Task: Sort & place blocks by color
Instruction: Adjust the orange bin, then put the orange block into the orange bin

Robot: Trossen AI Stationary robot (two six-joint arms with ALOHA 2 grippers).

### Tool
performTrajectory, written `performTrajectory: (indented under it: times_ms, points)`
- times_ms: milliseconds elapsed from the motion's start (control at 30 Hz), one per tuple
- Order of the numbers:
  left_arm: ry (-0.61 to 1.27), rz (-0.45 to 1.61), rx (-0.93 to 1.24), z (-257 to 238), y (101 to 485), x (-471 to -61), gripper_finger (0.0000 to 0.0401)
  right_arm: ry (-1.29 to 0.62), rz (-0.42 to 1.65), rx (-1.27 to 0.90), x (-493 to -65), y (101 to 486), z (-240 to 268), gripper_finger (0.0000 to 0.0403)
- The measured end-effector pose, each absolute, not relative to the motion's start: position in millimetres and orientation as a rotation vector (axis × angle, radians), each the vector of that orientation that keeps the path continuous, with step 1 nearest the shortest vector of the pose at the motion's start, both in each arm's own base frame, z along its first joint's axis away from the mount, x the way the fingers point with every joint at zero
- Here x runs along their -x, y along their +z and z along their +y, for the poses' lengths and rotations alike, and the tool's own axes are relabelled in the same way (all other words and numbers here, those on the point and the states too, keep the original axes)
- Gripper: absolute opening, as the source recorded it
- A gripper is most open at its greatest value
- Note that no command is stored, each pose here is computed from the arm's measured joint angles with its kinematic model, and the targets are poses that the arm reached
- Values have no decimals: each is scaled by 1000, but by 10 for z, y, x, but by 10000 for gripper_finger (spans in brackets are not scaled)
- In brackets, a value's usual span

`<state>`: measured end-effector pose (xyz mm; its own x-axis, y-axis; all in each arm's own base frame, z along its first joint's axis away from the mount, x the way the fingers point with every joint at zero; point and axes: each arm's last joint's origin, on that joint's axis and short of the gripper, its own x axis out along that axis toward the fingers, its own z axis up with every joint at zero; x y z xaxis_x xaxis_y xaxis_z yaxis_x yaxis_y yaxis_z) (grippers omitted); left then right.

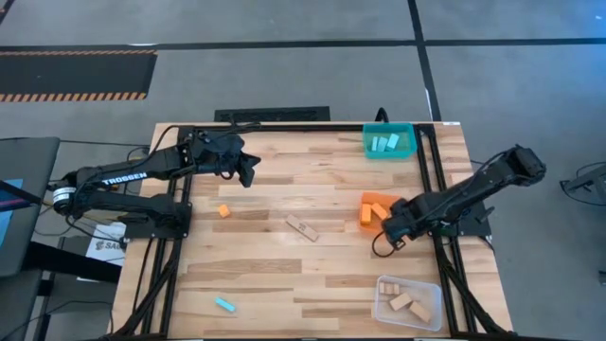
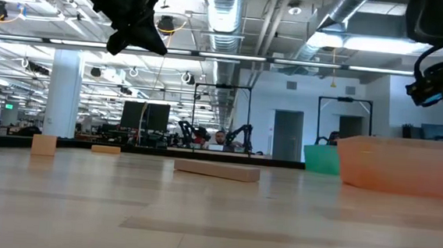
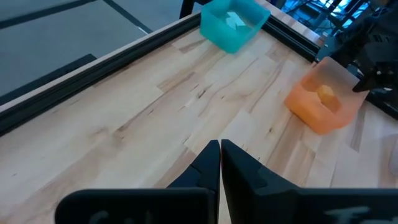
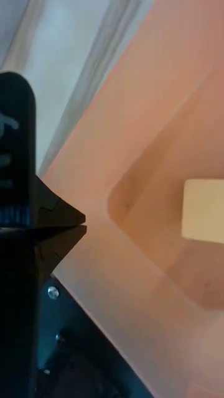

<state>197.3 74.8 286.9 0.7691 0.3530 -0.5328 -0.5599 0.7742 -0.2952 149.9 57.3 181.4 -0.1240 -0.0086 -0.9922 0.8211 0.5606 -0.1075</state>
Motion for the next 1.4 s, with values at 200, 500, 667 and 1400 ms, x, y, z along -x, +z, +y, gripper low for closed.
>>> performTrajectory:
  times_ms: [200,500,667,1400]
  points:
    - [524,520,443,764,2837,-1943,0,-823,1538,-694,-1488,1862,622,1]
    - [814,728,434,1094,2604,-1763,0,-809,1194,-572,-1694,2447,711,3]
    - [755,912,394,1427,2384,-1776,7,-707,1068,-485,-1818,2773,716,14]
    - [201,1663,0,2420,1744,-1898,228,-469,1050,-475,-1860,3017,919,61]
